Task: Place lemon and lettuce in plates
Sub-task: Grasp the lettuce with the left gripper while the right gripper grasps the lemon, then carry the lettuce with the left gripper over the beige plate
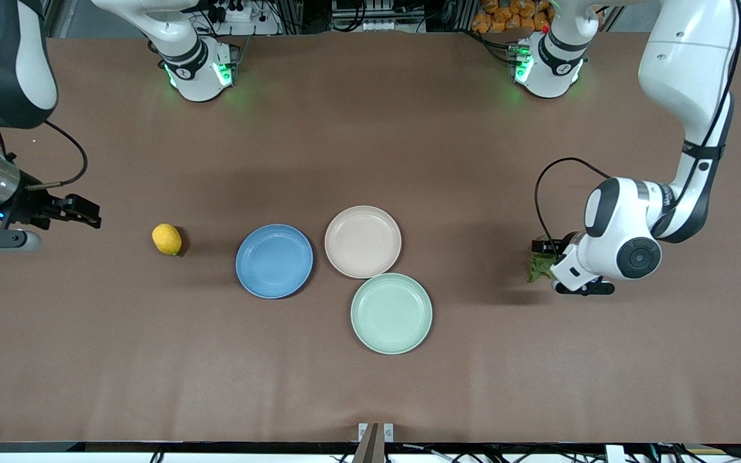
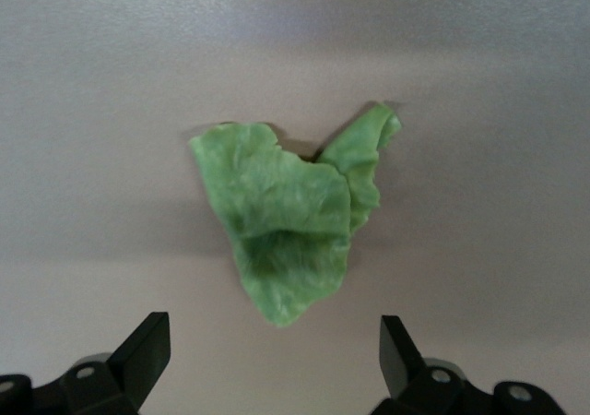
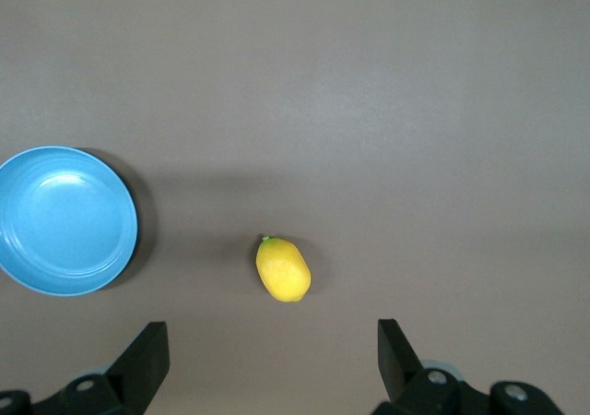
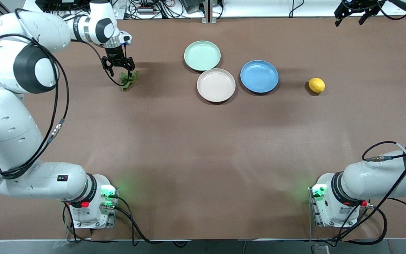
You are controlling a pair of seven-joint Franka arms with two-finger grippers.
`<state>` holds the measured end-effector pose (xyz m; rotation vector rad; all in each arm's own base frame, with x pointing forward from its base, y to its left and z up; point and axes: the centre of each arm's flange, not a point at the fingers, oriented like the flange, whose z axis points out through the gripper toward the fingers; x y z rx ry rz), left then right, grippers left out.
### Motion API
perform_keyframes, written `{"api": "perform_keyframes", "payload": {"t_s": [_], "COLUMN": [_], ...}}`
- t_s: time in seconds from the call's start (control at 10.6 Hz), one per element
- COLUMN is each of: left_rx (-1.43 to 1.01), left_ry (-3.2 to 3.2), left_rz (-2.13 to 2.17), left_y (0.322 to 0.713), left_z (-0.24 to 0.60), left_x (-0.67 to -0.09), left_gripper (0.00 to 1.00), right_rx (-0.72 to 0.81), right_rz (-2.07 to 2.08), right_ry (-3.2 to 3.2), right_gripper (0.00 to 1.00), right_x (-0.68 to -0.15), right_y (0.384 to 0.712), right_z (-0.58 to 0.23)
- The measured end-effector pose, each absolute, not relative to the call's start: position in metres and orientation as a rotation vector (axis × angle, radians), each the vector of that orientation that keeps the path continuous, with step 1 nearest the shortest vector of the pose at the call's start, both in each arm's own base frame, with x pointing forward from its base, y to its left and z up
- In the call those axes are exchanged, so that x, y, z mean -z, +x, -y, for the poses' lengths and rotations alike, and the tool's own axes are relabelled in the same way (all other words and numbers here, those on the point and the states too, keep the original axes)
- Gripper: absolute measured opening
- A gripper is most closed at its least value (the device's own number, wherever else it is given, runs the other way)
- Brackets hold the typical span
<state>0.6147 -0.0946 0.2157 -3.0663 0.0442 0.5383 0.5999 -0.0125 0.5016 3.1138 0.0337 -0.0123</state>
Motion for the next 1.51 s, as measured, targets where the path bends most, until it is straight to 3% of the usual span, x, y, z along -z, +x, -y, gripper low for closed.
{"api": "perform_keyframes", "payload": {"t_s": [0.38,0.57,0.66,0.85,0.94,1.13,1.22,1.51], "left_rx": [-0.521,-0.521,-0.521,-0.514,-0.509,-0.486,-0.470,-0.456], "left_ry": [-3.082,-3.085,-3.085,-3.086,-3.085,-3.087,-3.092,-3.105], "left_rz": [-0.028,-0.028,-0.028,-0.021,0.005,0.036,0.030,0.017], "left_y": [0.617,0.617,0.617,0.618,0.619,0.623,0.627,0.637], "left_z": [0.090,0.091,0.091,0.091,0.091,0.095,0.099,0.126], "left_x": [-0.182,-0.170,-0.169,-0.170,-0.171,-0.179,-0.189,-0.240], "left_gripper": [1.00,0.92,0.82,0.50,0.40,0.11,0.03,0.04], "right_rx": [0.086,0.178,0.229,0.281,0.274,0.280,0.288,0.355], "right_rz": [-0.049,-0.070,-0.082,-0.109,-0.128,-0.172,-0.179,-0.244], "right_ry": [3.112,3.106,3.101,3.093,3.092,3.092,3.091,3.083], "right_gripper": [1.00,1.00,1.00,1.00,1.00,1.00,1.00,1.00], "right_x": [-0.428,-0.393,-0.373,-0.337,-0.323,-0.302,-0.290,-0.244], "right_y": [0.601,0.603,0.604,0.606,0.605,0.597,0.591,0.567], "right_z": [0.008,0.000,-0.004,-0.014,-0.018,-0.018,-0.017,-0.021]}}
